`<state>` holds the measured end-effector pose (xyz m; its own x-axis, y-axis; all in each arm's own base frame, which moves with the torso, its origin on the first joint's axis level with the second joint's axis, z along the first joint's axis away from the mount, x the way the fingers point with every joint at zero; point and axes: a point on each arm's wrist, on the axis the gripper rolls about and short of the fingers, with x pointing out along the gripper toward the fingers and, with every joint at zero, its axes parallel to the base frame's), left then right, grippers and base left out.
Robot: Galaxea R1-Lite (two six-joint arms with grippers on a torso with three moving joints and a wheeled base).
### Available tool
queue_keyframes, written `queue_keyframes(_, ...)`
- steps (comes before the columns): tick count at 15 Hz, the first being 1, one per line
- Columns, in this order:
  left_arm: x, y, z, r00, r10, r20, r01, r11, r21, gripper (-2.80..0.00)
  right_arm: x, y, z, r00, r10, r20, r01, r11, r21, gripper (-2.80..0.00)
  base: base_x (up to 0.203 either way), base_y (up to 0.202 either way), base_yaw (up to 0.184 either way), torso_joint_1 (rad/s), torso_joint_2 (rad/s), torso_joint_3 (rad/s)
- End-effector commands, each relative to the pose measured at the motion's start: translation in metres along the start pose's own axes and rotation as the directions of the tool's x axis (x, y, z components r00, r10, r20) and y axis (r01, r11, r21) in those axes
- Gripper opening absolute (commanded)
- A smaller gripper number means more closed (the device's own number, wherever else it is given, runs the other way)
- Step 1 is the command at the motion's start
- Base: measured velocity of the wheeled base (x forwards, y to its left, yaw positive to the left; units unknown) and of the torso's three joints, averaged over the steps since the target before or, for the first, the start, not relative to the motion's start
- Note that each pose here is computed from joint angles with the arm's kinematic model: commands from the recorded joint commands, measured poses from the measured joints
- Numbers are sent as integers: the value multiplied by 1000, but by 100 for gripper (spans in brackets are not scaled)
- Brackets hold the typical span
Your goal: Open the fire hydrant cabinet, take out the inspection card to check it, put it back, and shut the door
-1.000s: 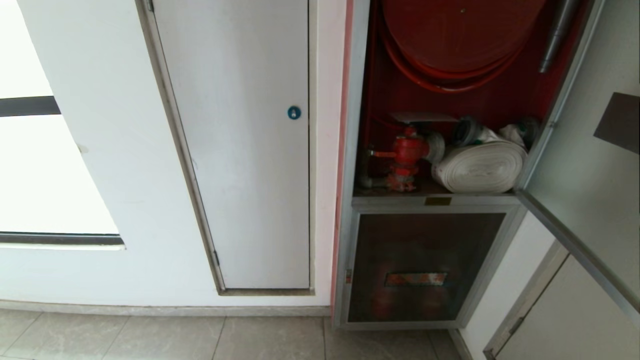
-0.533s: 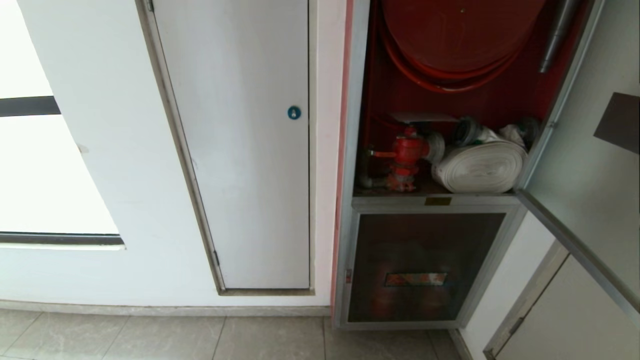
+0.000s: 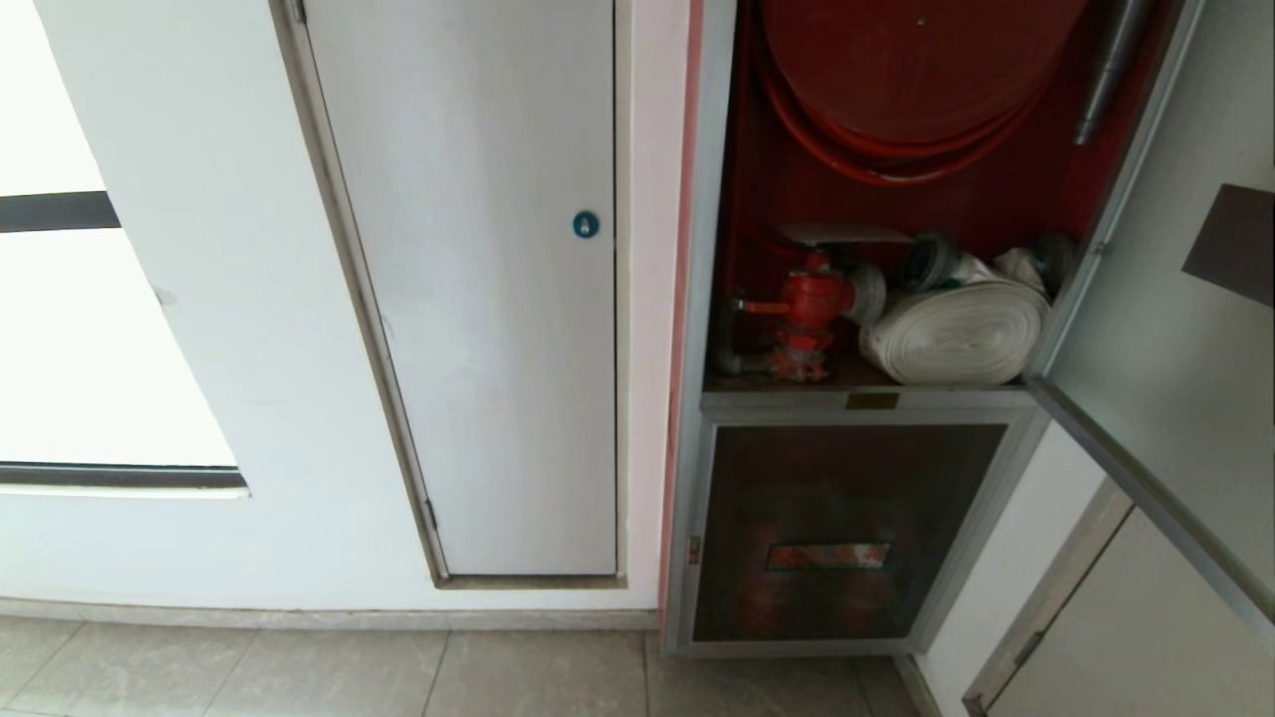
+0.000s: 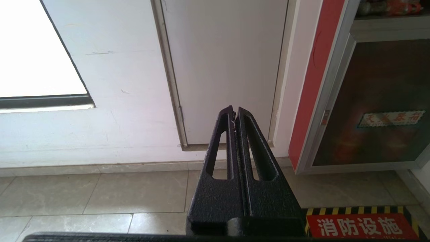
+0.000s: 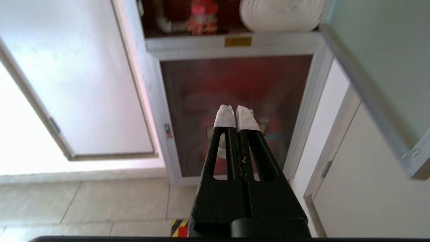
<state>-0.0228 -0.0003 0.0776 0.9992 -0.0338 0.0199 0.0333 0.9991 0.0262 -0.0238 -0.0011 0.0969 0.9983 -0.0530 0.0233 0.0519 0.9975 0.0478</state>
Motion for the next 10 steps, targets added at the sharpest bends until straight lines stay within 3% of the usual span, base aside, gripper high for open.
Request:
queue_keyframes(1,1,0,-3,1000,0,-12,0,1000,0,-280,7,1,28,1000,-15,-23,14,1000,-1,-280,0,0,0,0,0,0)
queue_keyframes(6,1,0,-3,1000,0,-11,0,1000,0,-280,26,4,79,996,-86,-23,86,996,-6,-280,0,0,0,0,0,0)
queue_keyframes(8,1,0,-3,1000,0,-11,0,1000,0,-280,40,2,101,978,-206,13,206,978,-28,-280,0,0,0,0,0,0)
queue_keyframes(10,1,0,-3,1000,0,-12,0,1000,0,-280,54,1,125,940,-338,46,340,939,-46,-280,0,0,0,0,0,0)
